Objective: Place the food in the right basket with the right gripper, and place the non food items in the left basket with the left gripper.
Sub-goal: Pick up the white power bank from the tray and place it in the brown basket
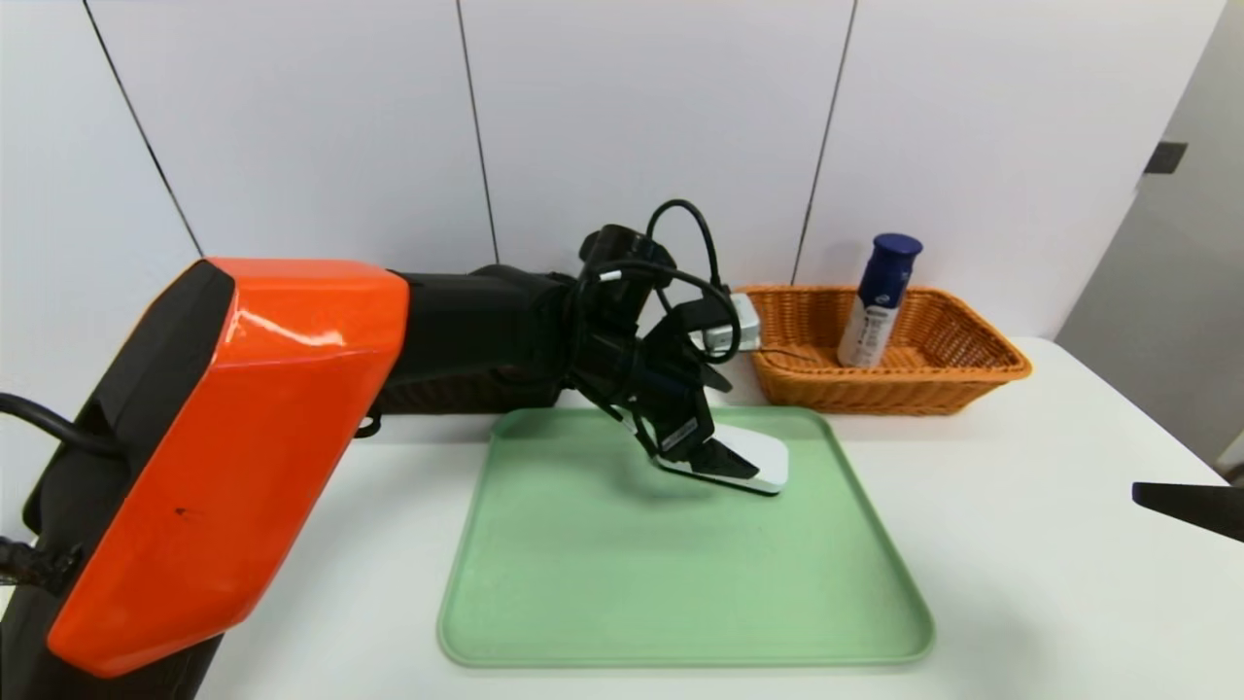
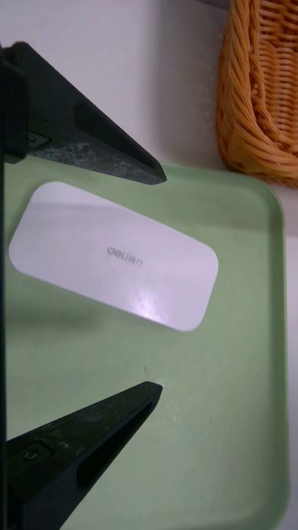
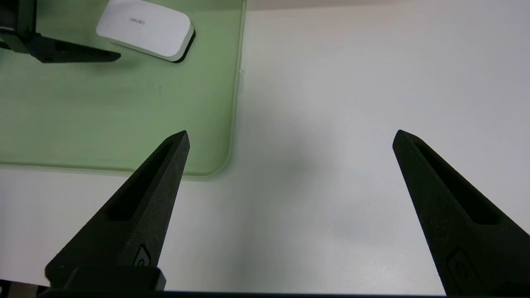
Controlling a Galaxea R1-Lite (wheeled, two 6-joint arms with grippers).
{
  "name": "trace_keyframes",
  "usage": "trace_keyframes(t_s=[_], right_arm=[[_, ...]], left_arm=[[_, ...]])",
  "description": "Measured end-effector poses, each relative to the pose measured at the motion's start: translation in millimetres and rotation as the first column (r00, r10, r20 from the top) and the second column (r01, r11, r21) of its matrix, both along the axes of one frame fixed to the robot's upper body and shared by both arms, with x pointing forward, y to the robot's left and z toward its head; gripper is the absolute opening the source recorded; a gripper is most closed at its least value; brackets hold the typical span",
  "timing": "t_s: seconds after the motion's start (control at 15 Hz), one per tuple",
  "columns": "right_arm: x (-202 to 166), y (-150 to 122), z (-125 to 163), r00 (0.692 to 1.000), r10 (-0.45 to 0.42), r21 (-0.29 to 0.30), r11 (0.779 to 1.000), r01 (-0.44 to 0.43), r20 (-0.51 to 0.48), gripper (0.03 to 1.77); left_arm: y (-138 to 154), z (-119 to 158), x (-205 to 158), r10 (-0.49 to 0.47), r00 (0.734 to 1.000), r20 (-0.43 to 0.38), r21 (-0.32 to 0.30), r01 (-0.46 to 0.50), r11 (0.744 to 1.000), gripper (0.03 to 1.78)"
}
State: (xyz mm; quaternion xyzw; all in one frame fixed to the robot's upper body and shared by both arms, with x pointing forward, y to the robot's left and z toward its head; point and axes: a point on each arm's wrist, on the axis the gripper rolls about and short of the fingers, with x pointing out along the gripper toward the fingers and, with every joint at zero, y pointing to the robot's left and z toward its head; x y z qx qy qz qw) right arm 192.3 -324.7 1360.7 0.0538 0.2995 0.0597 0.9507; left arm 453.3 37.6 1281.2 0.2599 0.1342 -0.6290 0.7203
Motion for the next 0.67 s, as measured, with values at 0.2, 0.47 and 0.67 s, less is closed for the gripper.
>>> trace_keyframes(t_s=[0.2, 0.47, 0.67], right_arm=[[-0.2, 0.0, -2.3, 1.0, 0.0, -0.001, 1.0, 0.0, -0.007, 1.69], [-0.3, 0.0, -3.8, 1.0, -0.001, -0.001, 1.0, 0.001, -0.012, 1.69], [-0.5, -0.1, -5.7, 1.0, -0.001, -0.003, 1.0, 0.001, -0.019, 1.69]], left_arm=[[2.4, -12.5, 8.9, 0.018, 1.0, -0.008, 0.015, -0.018, 1.0, 1.69], [1.0, -23.9, 13.1, 0.046, 0.999, -0.011, 0.046, -0.045, 0.998, 1.69], [-0.7, -32.3, 15.5, 0.072, 0.997, -0.013, 0.07, -0.071, 0.995, 1.69]])
